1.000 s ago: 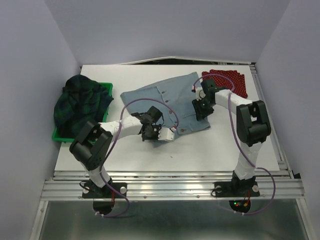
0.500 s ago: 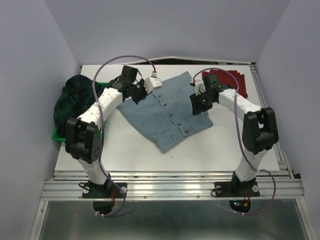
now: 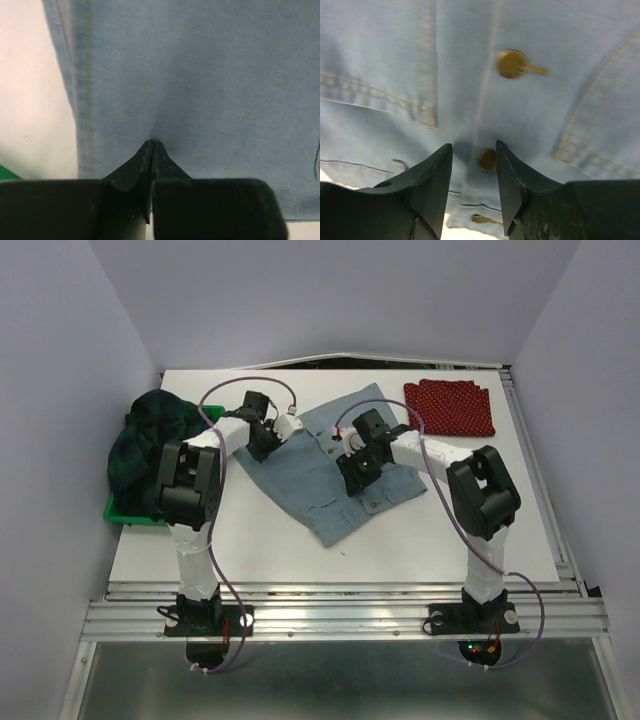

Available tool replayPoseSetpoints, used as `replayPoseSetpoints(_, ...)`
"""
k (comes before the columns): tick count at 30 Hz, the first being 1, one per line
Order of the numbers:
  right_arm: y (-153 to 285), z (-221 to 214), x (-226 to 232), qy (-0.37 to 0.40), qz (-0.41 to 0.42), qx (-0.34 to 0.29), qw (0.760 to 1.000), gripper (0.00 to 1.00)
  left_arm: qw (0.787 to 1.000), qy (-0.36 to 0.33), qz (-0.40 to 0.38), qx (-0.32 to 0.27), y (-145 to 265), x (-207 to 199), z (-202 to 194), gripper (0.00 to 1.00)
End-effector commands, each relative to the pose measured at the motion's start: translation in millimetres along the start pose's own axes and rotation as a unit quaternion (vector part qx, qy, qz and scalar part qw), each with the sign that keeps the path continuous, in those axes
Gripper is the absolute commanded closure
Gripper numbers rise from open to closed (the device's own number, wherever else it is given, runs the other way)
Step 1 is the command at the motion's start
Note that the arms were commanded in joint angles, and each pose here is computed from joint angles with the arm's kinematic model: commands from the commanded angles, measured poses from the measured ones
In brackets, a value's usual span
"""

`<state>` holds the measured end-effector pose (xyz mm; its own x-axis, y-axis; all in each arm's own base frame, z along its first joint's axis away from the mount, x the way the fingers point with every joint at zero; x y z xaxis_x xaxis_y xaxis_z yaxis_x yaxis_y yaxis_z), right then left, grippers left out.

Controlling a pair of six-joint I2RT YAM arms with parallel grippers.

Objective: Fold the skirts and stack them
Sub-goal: Flatten the skirt out

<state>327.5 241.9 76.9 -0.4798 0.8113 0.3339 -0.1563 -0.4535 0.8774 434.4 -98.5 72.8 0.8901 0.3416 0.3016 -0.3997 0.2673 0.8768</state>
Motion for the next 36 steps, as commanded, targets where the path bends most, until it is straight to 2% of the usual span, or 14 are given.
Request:
replayPoseSetpoints(1,6.3,-2.6,-17.2,0.012,-0.047,-0.009,0.999,0.55,0.996,-0.061,-0.046,0.044,11.3,-46.0,-27.3,0.92)
replayPoseSetpoints(4,5.1,-11.8,-25.4,0.036,-0.064,-0.002,0.997,0.55,0.992,-0.099,-0.074,0.037,22.8,-75.8,-32.6,0.93)
replayPoseSetpoints(8,11.4,-15.4,-43.8,0.081,-0.068,-0.004,0.994,0.55,0.972,-0.170,-0.157,0.028,34.3,-161.7,-31.7,0.95)
replayPoseSetpoints(11,17.2,-12.9,-53.6,0.110,-0.063,-0.007,0.992,0.54,0.960,-0.213,-0.182,-0.001,45.4,-207.5,-10.0,0.95)
replayPoseSetpoints(14,26.5,-5.6,-63.4,0.139,-0.067,-0.019,0.988,0.52,0.951,-0.210,-0.220,-0.055,53.8,-242.0,27.5,0.94)
replayPoseSetpoints(16,35.2,-0.3,-64.1,0.151,-0.065,-0.032,0.986,0.48,0.951,-0.191,-0.230,-0.085,57.8,-248.5,50.3,0.88)
replayPoseSetpoints(17,41.7,2.6,-66.6,0.156,-0.064,-0.041,0.985,0.48,0.950,-0.178,-0.229,-0.116,63.1,-244.8,72.0,0.80)
replayPoseSetpoints(18,56.2,8.9,-64.4,0.162,-0.066,-0.061,0.983,0.47,0.953,-0.156,-0.229,-0.121,66.7,-242.6,80.3,0.78)
replayPoseSetpoints(20,77.7,12.1,-74.4,0.169,-0.075,-0.083,0.979,0.44,0.959,-0.148,-0.200,-0.132,77.4,-225.8,96.7,0.64)
replayPoseSetpoints(25,144.2,-9.4,-63.6,0.236,-0.068,-0.115,0.962,0.32,0.970,-0.156,-0.109,-0.149,121.2,-173.4,88.7,0.41)
replayPoseSetpoints(28,160.9,-40.8,-52.6,0.304,-0.051,-0.098,0.946,0.31,0.969,-0.189,-0.092,-0.133,143.8,-175.0,71.0,0.40)
replayPoseSetpoints(29,166.4,-64.0,-49.9,0.345,-0.046,-0.081,0.934,0.32,0.965,-0.203,-0.108,-0.123,144.7,-185.6,59.8,0.40)
replayPoseSetpoints(31,167.4,-88.8,-51.1,0.366,-0.052,-0.065,0.927,0.39,0.962,-0.217,-0.116,-0.115,150.1,-197.0,48.6,0.41)
replayPoseSetpoints(36,151.1,-151.2,-65.7,0.430,-0.079,-0.026,0.899,0.45,0.956,-0.240,-0.165,-0.041,131.0,-226.4,5.3,0.45)
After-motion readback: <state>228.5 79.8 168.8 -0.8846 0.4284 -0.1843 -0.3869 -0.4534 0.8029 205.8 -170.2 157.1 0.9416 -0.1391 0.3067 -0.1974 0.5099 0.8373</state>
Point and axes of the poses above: each gripper's point midway between its finger pads, its own y axis back along the fingers, its own x axis along the line the jaws close on, z = x × y, the point moved 5 cm from there along y, back along the fingers, and after that the axes turned 14 degrees about -y, right-handed, at the moved point
